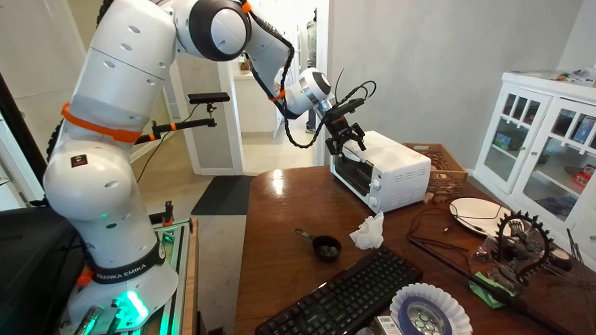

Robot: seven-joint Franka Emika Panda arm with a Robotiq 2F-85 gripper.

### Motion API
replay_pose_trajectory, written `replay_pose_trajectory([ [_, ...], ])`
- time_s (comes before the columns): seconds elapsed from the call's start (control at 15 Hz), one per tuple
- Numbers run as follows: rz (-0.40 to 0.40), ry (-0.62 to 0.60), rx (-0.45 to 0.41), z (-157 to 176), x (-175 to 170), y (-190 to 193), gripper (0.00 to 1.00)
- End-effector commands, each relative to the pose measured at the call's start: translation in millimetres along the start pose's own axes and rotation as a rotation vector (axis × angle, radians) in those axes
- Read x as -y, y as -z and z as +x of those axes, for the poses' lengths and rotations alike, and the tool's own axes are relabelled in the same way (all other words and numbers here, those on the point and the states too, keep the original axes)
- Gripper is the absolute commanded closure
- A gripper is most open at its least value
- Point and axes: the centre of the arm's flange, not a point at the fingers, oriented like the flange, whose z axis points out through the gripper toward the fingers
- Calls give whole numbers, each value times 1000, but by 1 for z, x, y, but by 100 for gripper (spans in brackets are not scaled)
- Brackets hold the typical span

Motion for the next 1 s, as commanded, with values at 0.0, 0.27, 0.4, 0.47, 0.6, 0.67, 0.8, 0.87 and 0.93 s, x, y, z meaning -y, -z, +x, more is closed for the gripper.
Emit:
replay_pose_trajectory([
  [0.0,-100,62,2,37,-2,10,0],
  [0.27,-186,-125,-99,20,10,46,0],
  [0.4,-209,-214,-187,-7,14,56,0],
  [0.47,-216,-245,-234,-18,14,55,0],
  [0.6,-197,-255,-334,-37,17,46,0],
  [0.67,-163,-251,-367,-44,18,38,0],
  [0.8,-104,-245,-423,-50,23,23,0],
  [0.87,-80,-233,-435,-50,26,15,0],
  [0.93,-55,-210,-442,-46,29,8,0],
])
